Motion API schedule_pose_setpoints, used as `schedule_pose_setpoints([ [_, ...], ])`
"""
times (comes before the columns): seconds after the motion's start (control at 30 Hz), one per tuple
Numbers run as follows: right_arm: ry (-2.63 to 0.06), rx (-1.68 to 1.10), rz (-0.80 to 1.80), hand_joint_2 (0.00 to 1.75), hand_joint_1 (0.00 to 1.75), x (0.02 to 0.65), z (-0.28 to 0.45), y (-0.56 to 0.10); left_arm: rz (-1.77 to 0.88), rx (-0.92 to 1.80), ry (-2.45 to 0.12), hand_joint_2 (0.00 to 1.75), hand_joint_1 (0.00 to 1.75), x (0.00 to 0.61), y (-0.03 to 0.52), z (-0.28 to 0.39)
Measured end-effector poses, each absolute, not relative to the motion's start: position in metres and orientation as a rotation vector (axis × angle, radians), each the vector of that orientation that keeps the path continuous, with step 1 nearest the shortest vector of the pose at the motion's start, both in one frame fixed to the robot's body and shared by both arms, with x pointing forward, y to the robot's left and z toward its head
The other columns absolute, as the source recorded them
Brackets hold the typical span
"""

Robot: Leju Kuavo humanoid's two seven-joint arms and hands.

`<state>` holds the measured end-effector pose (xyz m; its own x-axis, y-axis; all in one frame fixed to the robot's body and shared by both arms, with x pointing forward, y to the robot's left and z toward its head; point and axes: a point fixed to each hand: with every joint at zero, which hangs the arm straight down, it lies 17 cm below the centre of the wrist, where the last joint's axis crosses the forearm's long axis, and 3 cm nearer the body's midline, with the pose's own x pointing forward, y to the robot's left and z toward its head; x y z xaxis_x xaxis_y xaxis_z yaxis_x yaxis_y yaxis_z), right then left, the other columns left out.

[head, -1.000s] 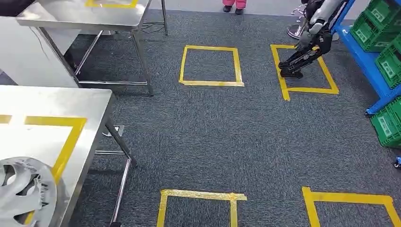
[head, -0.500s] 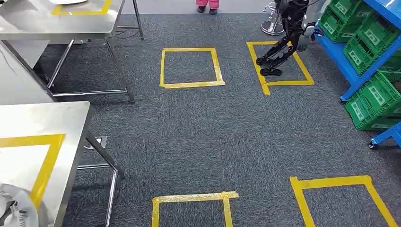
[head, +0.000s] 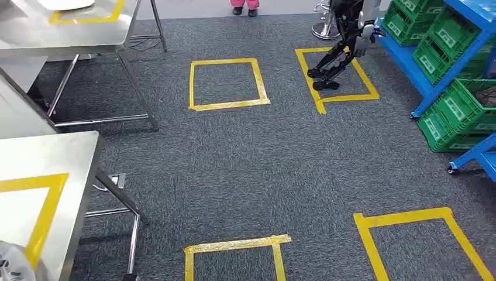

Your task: Take the parts from the cabinet and place them on the table.

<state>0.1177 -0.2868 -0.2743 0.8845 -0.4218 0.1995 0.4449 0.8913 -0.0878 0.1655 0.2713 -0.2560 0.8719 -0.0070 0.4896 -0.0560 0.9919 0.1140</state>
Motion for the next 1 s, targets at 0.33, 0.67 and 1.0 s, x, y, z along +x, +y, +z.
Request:
schedule_pose_setpoints([
  [0.33, -0.222, -0.131, -0.458, 0.00, 0.00, 0.125, -0.272, -0.288, 0.040, 0.130, -0.474, 0.00, 0.00, 0.156, 0.275, -0.260],
  [0.67, -0.205, -0.145, -0.467, 0.00, 0.00, 0.121, -0.273, -0.294, 0.056, 0.127, -0.501, 0.00, 0.00, 0.162, 0.274, -0.257],
  [1.0, -0.171, -0.158, -0.475, 0.00, 0.00, 0.116, -0.275, -0.299, 0.080, 0.123, -0.535, 0.00, 0.00, 0.168, 0.269, -0.254],
])
